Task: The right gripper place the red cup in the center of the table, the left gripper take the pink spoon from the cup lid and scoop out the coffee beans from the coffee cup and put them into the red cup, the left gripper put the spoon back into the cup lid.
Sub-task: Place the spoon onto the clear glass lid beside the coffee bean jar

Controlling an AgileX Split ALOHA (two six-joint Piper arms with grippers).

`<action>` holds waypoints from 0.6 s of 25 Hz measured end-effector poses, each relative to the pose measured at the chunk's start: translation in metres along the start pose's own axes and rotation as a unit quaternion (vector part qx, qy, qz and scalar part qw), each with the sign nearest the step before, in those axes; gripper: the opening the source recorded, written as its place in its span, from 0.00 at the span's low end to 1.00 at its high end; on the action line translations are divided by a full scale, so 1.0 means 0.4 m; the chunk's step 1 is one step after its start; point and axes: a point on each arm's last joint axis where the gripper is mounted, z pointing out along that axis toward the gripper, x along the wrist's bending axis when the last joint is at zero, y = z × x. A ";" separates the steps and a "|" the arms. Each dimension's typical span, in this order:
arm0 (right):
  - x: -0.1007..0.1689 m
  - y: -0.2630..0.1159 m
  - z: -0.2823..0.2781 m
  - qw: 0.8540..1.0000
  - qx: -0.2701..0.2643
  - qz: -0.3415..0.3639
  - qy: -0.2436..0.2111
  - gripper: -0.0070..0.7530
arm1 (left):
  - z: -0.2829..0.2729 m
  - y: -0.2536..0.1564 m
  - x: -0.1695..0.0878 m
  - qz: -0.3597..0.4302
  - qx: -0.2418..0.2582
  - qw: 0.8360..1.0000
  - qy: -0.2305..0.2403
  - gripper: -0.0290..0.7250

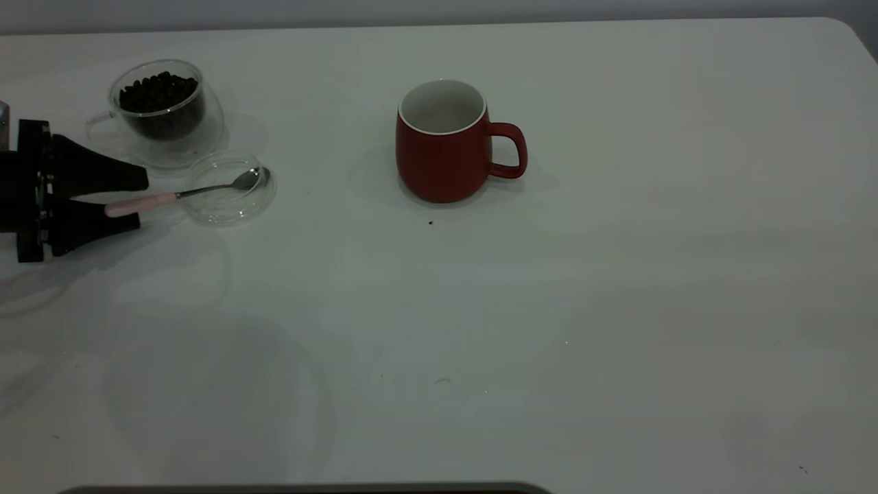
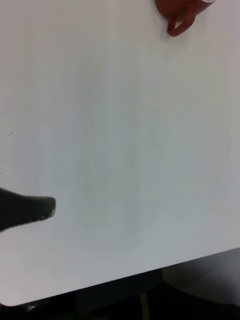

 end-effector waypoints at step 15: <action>0.000 0.000 0.000 1.000 0.000 0.000 0.000 0.78 | -0.100 0.105 -0.227 0.038 -0.019 0.998 0.056 0.83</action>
